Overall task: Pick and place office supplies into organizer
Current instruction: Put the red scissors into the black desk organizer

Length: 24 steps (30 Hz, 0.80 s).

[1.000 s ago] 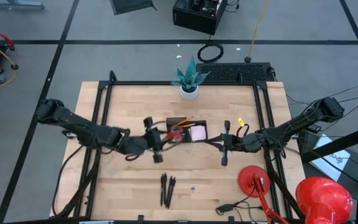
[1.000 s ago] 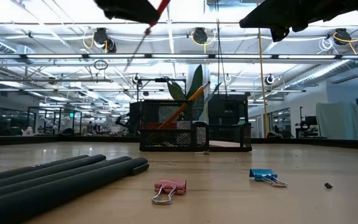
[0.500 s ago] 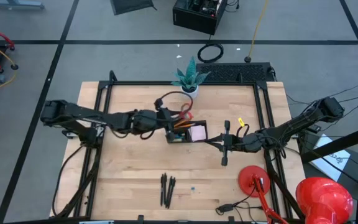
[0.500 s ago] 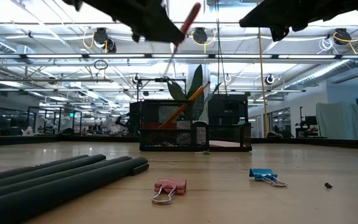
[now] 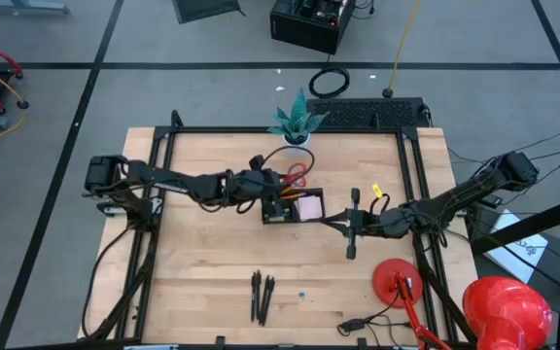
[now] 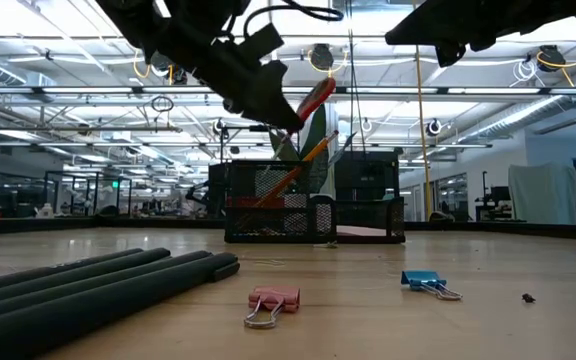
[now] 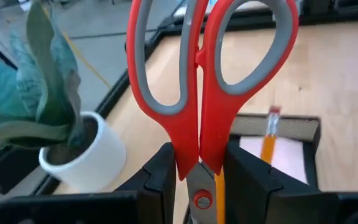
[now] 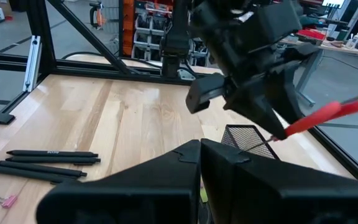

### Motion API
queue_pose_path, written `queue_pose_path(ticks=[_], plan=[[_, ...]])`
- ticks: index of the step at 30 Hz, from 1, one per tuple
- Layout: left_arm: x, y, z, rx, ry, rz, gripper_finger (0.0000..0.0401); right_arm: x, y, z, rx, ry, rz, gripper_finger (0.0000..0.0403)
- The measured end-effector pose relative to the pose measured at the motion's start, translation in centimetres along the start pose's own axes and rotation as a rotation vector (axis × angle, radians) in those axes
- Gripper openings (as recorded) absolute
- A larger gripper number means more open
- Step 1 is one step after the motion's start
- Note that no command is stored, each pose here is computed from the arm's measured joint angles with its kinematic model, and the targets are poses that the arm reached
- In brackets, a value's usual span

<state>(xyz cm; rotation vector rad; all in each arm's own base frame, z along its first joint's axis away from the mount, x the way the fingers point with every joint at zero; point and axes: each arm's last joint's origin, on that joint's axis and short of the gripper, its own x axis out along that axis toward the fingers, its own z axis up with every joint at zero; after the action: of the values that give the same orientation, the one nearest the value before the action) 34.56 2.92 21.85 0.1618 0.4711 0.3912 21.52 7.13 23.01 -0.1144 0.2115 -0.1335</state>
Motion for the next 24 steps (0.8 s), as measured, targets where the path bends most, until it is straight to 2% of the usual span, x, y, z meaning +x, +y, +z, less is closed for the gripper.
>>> queue_pose_path(ticks=[14, 24], plan=[[1.0, 0.0, -1.8, -0.077, 0.030, 0.015, 0.0113, 0.0, 0.0, -0.1, -0.004, 0.007, 0.000, 0.0004], [0.6, 0.6, -5.0, -0.143, 0.013, 0.032, 0.0113, 0.0, 0.0, -0.1, -0.003, 0.006, 0.000, 0.0004]])
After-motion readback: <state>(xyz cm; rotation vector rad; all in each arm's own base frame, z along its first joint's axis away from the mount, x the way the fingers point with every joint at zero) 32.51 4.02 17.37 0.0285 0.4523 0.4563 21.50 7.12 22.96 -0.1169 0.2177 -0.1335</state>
